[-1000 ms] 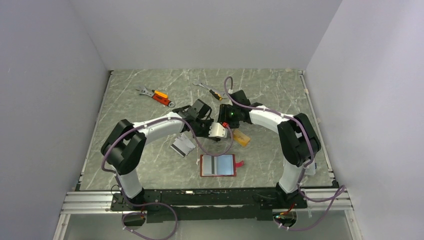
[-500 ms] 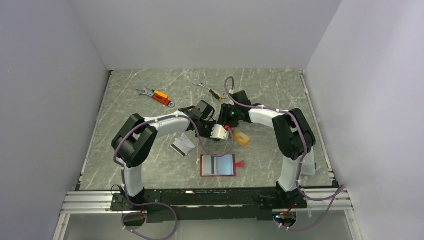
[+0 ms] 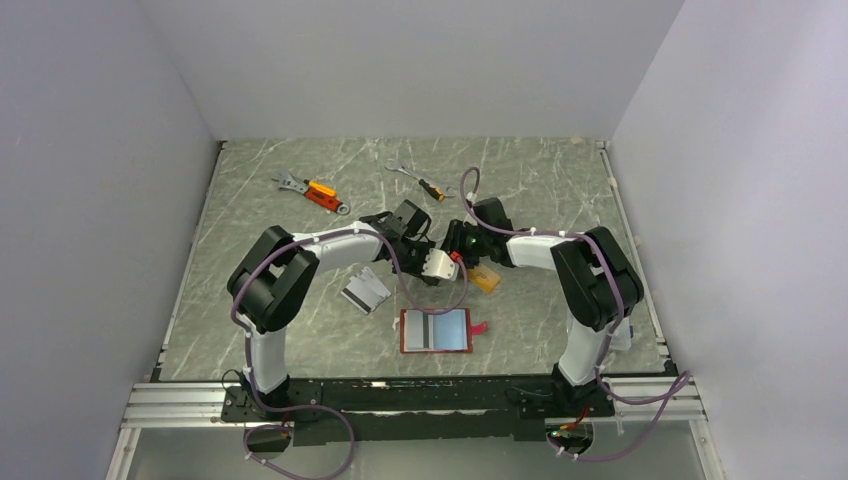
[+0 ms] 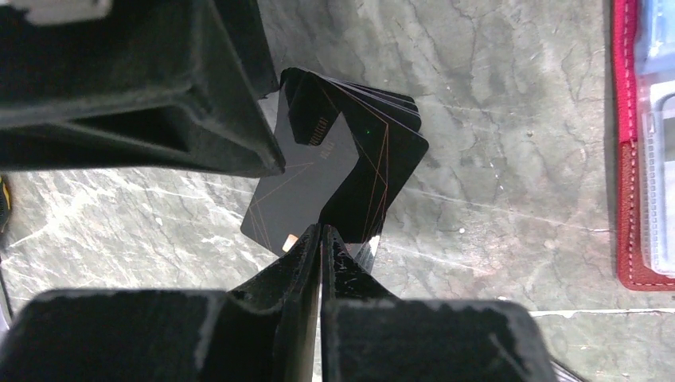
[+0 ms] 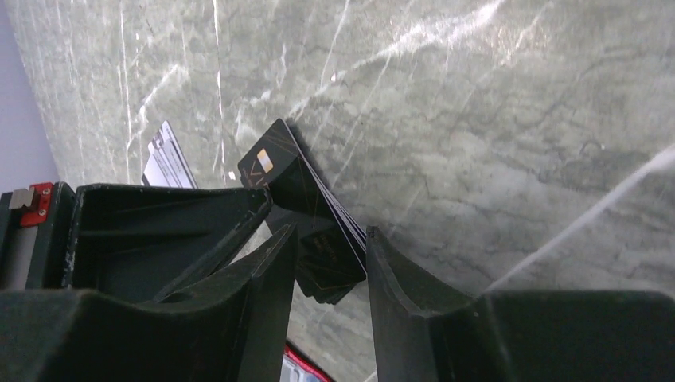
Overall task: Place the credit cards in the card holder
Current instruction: Pick up the credit card from the center of the board.
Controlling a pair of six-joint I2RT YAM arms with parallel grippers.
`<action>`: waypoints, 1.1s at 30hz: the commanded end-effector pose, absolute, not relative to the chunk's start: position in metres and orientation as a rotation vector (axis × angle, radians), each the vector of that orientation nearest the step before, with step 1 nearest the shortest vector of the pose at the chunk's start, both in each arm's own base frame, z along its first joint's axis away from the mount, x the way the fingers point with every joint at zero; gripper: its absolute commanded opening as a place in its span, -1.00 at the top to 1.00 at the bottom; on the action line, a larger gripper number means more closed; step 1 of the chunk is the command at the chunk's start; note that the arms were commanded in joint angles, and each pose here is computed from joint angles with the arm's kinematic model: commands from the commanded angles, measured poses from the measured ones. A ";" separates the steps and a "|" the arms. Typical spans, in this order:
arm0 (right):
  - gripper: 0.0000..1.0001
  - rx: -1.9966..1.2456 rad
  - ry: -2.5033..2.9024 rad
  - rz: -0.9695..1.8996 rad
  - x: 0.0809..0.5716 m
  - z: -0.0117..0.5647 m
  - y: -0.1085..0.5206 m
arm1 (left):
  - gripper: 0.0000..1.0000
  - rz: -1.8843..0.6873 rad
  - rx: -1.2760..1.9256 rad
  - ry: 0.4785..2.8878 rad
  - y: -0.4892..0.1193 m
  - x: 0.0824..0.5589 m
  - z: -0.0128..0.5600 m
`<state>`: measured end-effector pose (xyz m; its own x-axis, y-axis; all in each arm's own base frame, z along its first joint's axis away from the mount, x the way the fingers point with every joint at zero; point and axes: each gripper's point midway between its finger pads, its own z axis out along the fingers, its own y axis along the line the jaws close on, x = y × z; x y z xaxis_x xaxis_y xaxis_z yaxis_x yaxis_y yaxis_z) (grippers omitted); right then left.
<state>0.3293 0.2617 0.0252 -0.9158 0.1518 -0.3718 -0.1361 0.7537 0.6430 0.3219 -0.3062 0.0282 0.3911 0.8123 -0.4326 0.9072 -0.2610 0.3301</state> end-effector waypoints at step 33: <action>0.25 0.062 2.626 0.963 0.297 0.018 0.257 | 0.81 -0.299 2.107 1.507 -0.284 0.310 0.041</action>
